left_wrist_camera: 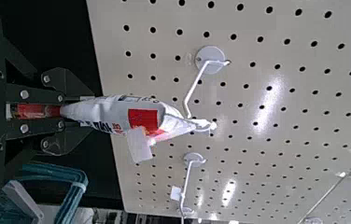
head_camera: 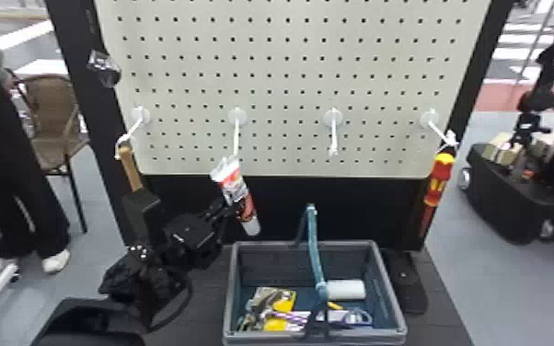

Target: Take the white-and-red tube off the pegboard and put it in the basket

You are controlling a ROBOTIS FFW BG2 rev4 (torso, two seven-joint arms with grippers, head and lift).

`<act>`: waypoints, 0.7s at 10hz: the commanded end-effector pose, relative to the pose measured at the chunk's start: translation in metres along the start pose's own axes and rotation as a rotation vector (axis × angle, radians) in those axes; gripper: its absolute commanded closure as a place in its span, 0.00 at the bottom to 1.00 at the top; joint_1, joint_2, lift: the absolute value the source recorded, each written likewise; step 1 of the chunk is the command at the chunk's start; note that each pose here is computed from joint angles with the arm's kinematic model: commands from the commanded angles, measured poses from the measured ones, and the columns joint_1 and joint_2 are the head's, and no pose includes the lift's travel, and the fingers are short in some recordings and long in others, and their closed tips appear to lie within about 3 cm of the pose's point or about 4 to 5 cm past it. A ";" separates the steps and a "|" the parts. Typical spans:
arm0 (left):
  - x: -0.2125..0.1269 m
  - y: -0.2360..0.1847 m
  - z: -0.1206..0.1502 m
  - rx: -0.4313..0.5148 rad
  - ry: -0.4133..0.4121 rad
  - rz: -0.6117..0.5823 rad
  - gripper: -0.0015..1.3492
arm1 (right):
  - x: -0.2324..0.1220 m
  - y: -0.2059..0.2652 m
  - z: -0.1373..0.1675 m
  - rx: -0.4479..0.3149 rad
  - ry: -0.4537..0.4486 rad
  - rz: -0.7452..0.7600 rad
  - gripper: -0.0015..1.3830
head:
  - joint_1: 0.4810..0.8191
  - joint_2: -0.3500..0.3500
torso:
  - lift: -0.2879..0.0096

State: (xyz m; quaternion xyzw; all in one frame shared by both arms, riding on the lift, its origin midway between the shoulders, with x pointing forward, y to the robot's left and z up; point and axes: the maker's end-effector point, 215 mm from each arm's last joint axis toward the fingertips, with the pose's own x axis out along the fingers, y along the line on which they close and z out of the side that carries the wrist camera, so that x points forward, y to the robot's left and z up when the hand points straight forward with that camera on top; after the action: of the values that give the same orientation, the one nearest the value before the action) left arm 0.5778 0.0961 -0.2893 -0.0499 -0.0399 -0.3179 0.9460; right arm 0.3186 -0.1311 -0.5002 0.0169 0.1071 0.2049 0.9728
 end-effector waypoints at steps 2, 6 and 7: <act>-0.015 -0.010 -0.014 -0.067 0.004 0.009 0.90 | 0.001 0.001 -0.001 -0.003 0.002 0.004 0.26 | 0.20 0.50 | 0.63; -0.033 -0.021 -0.044 -0.199 0.022 0.041 0.90 | 0.001 0.001 -0.002 -0.003 0.007 0.007 0.26 | 0.20 0.50 | 0.63; -0.034 -0.026 -0.051 -0.228 0.034 0.036 0.90 | 0.002 0.002 -0.001 -0.003 0.005 0.009 0.26 | 0.20 0.50 | 0.63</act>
State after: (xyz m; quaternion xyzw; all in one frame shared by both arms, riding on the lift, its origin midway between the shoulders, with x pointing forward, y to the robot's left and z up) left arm 0.5398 0.0925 -0.3374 -0.1450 0.0068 -0.3025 0.9420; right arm 0.3189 -0.1288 -0.5022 0.0151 0.1094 0.2091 0.9716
